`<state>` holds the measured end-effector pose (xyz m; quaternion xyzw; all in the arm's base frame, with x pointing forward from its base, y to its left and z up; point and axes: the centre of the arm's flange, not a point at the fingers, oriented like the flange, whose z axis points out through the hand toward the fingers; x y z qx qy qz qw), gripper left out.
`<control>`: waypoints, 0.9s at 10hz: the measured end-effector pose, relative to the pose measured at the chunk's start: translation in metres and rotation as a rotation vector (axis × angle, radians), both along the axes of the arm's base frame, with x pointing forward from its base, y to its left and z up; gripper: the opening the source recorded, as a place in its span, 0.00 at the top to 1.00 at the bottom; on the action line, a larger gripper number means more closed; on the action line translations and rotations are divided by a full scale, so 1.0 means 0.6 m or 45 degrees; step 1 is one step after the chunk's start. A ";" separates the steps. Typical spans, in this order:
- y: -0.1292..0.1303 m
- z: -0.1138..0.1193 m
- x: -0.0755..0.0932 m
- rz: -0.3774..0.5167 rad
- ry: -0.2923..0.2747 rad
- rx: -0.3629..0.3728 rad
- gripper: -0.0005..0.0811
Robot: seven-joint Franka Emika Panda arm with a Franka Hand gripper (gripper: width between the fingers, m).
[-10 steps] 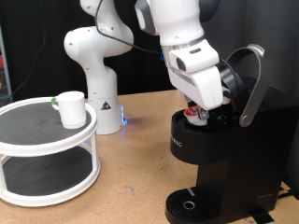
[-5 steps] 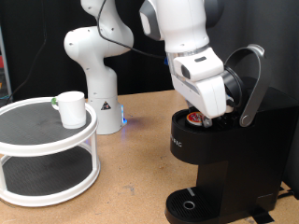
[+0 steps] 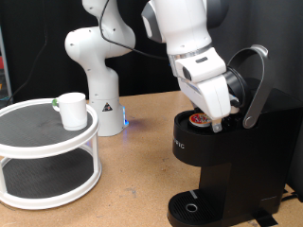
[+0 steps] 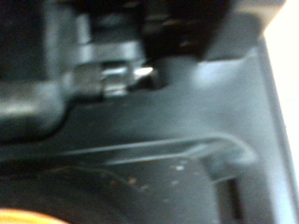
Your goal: Make a cup of coffee with the keurig machine
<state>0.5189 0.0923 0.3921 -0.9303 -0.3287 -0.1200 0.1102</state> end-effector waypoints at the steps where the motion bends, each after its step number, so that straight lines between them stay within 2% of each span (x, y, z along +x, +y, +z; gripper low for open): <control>1: -0.006 0.005 0.001 -0.011 -0.009 0.030 0.01; 5: -0.046 0.057 -0.010 0.052 -0.025 0.096 0.01; 7: -0.071 0.081 -0.020 0.083 -0.031 0.078 0.01; 9: -0.075 0.082 -0.024 0.094 -0.022 0.064 0.01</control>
